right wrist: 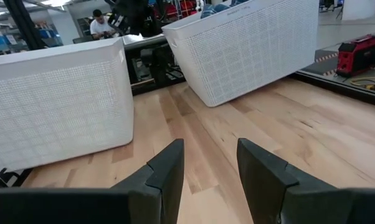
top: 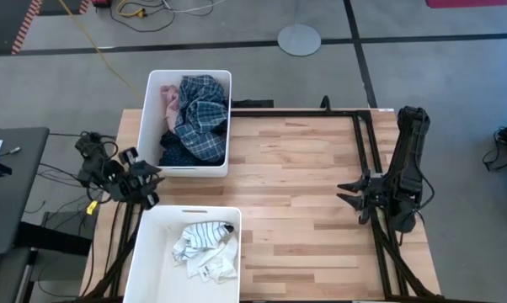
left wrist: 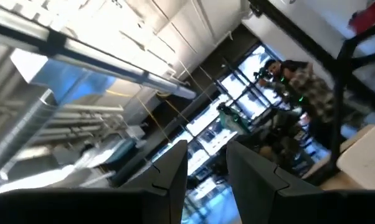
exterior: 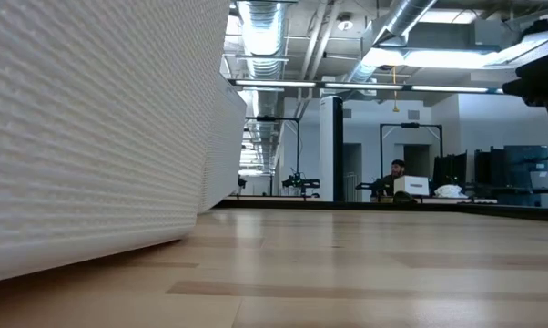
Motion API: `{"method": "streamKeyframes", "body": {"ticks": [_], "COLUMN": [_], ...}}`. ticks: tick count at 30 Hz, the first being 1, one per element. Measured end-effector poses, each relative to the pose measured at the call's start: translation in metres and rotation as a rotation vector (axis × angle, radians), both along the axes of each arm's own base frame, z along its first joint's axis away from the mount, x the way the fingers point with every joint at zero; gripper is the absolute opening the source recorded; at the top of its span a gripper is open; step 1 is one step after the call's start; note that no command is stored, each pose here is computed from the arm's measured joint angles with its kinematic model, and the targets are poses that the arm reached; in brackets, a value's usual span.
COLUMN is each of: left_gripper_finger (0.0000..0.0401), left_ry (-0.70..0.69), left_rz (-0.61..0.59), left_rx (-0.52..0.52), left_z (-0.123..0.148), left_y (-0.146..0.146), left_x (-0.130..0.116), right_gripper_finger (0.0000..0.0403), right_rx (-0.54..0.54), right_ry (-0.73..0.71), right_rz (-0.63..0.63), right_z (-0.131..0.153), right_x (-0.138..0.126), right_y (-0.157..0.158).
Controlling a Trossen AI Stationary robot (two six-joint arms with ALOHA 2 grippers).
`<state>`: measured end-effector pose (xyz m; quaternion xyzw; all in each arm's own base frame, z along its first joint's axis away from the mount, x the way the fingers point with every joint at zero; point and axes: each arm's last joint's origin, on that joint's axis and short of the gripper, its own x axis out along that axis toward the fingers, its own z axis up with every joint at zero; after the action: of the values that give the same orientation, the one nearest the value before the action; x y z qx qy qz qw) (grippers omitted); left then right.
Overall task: Sort clothes
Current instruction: Return to Home Position
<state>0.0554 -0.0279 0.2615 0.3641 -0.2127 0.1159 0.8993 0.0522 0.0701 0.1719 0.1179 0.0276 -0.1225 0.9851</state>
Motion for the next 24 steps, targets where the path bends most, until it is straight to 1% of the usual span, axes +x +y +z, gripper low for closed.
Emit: {"method": "streamKeyframes", "body": {"ticks": [2,5,8,12,14,17,20,24], "left_gripper_finger": [0.0105,0.0105,0.0105,0.0105,0.0105,0.0105,0.0105,0.0105], "left_ry": [0.018,0.087,0.175,0.33,0.372,0.401,0.413,0.444], "left_rz": [0.055,0.138,0.164,0.192,0.207,0.195,0.146,0.068], "left_rx": [0.062,0.149,0.226,0.407,0.462,0.49,0.502,0.579], "left_z": [-0.001,-0.007,-0.015,-0.034,-0.038,-0.042,-0.045,-0.05], "left_y": [0.001,0.001,0.0,-0.002,-0.002,-0.002,-0.003,-0.006], "left_x": [0.001,0.005,0.01,0.016,0.017,0.018,0.019,0.018], "right_gripper_finger": [0.0164,0.0164,0.0164,0.0164,0.0164,0.0164,0.0164,0.0164], "right_rx": [0.001,0.013,0.018,0.017,0.014,0.014,0.016,0.018], "right_ry": [0.0,-0.004,-0.006,-0.006,-0.006,-0.006,-0.006,-0.007], "right_rz": [-0.001,-0.01,-0.014,-0.014,-0.014,-0.015,-0.015,-0.015], "right_z": [-0.001,0.0,0.0,0.0,0.0,0.0,0.0,0.0], "right_x": [0.0,0.001,0.001,0.001,0.001,0.001,0.001,0.001], "right_y": [0.0,0.0,0.0,0.0,0.0,0.0,0.0,0.0]}}
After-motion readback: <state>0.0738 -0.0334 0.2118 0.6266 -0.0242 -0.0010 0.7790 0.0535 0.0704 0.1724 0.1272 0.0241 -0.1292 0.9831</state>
